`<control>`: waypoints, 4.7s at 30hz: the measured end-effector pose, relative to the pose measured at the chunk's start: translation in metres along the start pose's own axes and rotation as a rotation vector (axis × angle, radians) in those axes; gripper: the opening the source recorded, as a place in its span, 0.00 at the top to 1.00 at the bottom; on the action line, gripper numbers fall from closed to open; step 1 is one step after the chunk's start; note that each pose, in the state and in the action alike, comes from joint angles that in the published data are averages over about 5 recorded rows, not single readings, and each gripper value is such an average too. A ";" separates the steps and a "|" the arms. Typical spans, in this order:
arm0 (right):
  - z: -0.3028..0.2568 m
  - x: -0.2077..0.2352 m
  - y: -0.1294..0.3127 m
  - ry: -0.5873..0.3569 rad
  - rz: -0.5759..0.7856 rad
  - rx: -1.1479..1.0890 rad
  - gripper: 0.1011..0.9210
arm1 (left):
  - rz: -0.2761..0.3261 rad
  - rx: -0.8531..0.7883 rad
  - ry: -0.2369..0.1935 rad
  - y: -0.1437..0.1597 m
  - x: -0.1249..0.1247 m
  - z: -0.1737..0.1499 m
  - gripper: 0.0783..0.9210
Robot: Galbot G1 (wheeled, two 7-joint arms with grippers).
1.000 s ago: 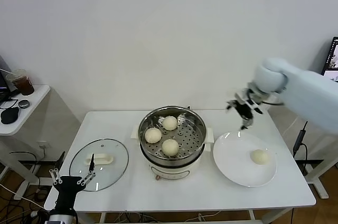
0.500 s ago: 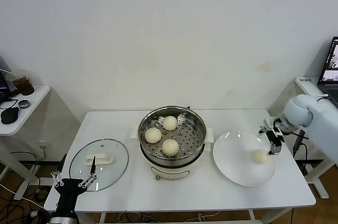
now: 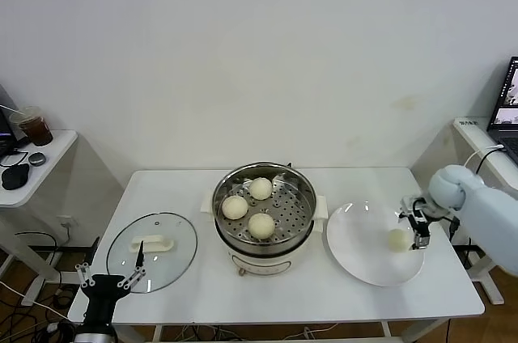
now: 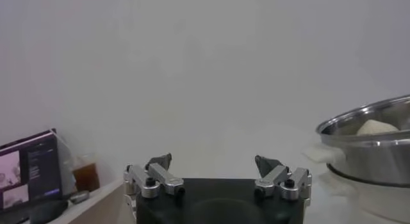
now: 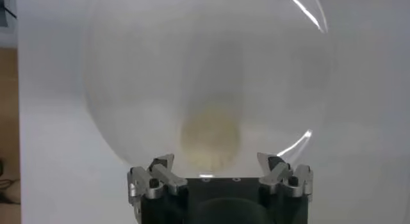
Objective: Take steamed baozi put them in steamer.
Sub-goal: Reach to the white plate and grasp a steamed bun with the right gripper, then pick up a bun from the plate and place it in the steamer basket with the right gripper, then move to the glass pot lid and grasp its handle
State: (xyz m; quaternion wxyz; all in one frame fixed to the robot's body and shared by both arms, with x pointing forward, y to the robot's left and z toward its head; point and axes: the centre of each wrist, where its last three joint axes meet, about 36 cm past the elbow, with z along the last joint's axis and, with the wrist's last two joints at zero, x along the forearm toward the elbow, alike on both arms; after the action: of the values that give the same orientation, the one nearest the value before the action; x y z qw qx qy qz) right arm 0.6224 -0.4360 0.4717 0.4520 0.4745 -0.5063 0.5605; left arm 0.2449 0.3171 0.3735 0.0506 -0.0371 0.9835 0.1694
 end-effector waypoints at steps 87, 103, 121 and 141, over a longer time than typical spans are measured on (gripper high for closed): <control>-0.315 0.117 -0.068 -0.188 0.097 0.020 0.32 | -0.013 0.022 -0.033 -0.001 -0.013 -0.003 0.12; -0.268 0.170 -0.046 -0.310 0.159 -0.050 0.12 | -0.009 0.032 -0.038 -0.005 -0.014 -0.004 0.12; -0.177 0.092 0.079 -0.867 0.634 -0.327 0.12 | -0.036 0.089 -0.036 -0.013 -0.015 -0.004 0.12; -0.126 -0.049 0.261 -1.176 1.216 -0.844 0.12 | -0.089 -0.289 -0.037 -0.003 -0.013 0.032 0.12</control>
State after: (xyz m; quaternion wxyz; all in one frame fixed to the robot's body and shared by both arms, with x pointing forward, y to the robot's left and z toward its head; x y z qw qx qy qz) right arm 0.3619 -0.3318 0.3823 -0.1111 0.1330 -0.9747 0.1412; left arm 0.2613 0.3259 0.3442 0.0705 -0.0845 0.9451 0.3076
